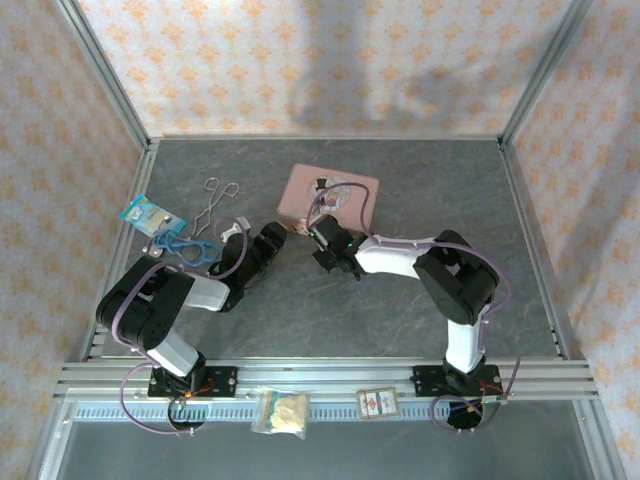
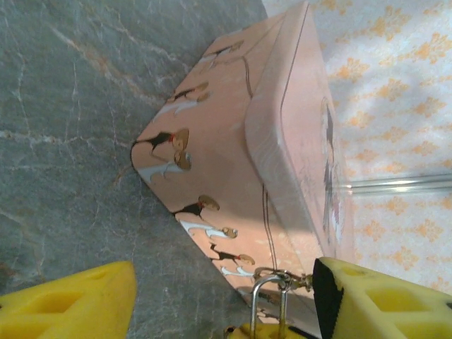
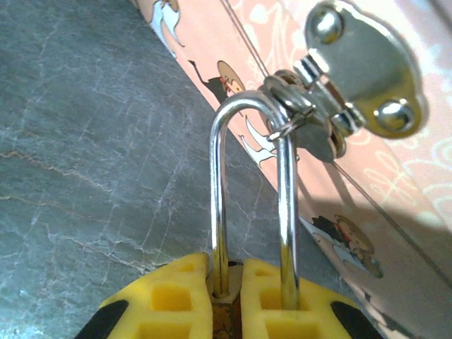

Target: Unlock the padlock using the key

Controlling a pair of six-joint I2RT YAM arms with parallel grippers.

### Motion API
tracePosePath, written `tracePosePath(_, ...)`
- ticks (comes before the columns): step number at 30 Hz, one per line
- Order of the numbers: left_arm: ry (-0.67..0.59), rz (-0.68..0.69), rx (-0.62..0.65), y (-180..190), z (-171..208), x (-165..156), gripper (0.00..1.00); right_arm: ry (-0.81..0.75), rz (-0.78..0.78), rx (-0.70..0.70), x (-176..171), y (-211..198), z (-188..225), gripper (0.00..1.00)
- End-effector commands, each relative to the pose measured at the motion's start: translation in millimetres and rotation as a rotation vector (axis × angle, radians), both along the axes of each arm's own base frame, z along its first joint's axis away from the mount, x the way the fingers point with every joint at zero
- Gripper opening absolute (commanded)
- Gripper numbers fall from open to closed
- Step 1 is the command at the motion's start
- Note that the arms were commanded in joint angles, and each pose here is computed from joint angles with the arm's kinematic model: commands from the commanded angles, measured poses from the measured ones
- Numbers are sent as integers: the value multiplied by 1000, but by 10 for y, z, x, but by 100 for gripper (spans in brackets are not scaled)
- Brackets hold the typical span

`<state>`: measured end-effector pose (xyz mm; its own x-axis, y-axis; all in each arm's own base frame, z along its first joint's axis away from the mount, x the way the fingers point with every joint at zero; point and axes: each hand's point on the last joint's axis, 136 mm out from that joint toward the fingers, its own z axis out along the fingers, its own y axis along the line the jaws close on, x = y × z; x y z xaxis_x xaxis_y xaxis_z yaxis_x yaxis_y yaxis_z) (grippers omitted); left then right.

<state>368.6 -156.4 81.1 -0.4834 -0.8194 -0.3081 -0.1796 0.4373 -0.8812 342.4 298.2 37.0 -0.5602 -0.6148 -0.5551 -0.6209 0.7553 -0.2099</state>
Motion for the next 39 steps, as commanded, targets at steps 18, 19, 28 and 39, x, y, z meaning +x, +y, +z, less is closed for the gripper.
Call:
tracePosePath(18,-145,-102,-119,-519,206,226,39,52,257,271,36,287,492,0)
tracePosePath(19,-138,-106,-115,-546,174,225,38,58,258,288,31,287,510,0)
tracePosePath(28,-108,-119,-109,-699,7,258,32,110,287,361,-71,345,504,0)
tracePosePath(39,-98,-129,-107,-817,-98,324,12,131,305,404,-155,377,553,0)
